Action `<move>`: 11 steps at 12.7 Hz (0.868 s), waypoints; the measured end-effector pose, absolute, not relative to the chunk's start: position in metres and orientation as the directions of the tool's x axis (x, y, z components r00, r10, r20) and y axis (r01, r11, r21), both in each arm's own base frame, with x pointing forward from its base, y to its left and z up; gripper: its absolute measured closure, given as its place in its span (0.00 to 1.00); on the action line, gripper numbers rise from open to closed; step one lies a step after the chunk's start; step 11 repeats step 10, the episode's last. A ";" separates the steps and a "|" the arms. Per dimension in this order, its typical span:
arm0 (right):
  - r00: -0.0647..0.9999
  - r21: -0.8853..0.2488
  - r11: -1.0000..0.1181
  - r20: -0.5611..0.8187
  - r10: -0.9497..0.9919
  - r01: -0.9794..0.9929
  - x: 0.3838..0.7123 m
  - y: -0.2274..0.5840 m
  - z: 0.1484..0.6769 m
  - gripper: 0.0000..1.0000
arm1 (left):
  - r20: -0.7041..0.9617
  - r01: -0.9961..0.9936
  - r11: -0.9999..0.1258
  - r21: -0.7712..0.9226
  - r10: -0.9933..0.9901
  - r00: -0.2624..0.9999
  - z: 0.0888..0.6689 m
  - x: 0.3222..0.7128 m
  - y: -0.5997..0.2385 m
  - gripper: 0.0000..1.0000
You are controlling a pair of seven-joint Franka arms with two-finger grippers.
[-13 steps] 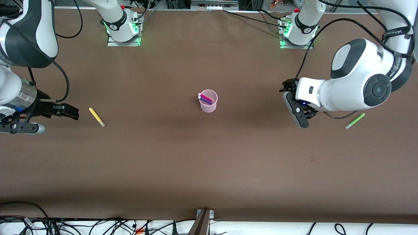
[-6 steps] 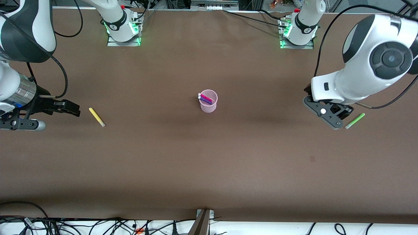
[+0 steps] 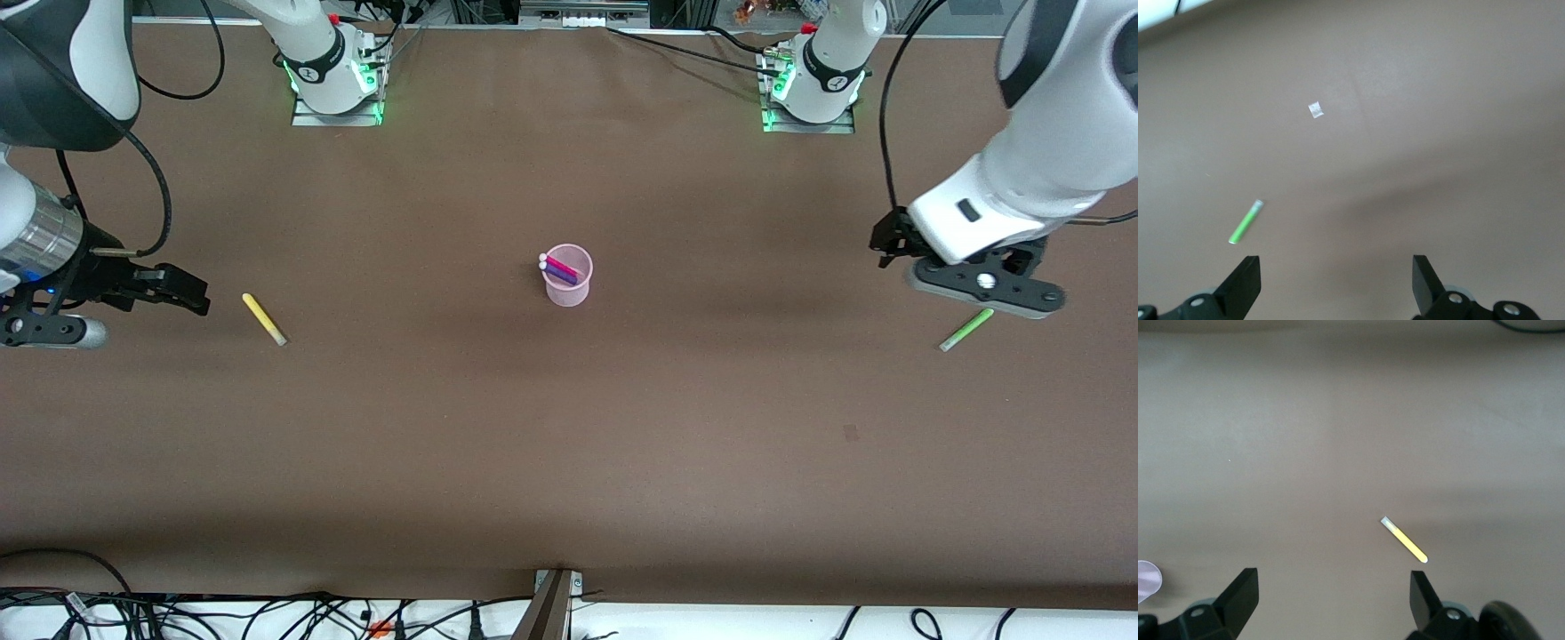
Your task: Organize pens into pink holder with both arms
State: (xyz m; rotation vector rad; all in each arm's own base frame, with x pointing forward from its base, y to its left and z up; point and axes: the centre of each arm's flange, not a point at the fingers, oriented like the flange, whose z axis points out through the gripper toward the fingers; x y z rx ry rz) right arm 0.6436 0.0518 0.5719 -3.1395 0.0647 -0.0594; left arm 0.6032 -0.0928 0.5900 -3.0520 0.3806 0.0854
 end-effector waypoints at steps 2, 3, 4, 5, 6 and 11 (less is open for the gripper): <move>0.998 -0.003 -0.999 0.041 -0.040 -0.040 0.643 0.052 0.574 0.00 | -0.045 -0.156 -0.988 -0.015 -0.156 0.987 0.606 0.594 -0.076 0.00; 0.998 -0.003 -0.999 0.040 -0.039 -0.039 0.643 0.053 0.574 0.00 | -0.040 -0.095 -0.995 -0.007 -0.095 0.995 0.615 0.584 -0.082 0.00; 0.998 -0.003 -0.999 0.039 -0.039 -0.039 0.643 0.053 0.574 0.00 | -0.035 -0.051 -0.999 -0.001 -0.051 0.998 0.622 0.574 -0.093 0.00; 0.999 -0.003 -0.999 0.037 -0.039 -0.039 0.643 0.053 0.573 0.00 | -0.030 -0.039 -0.999 -0.006 -0.039 0.999 0.627 0.565 -0.102 0.00; 0.999 -0.003 -0.999 0.035 -0.039 -0.038 0.643 0.053 0.573 0.00 | -0.031 -0.045 -0.999 -0.011 -0.045 0.999 0.627 0.561 -0.106 0.00; 0.999 -0.003 -0.999 0.033 -0.039 -0.038 0.642 0.053 0.573 0.00 | -0.052 -0.053 -0.999 -0.012 -0.052 0.997 0.616 0.563 -0.098 0.00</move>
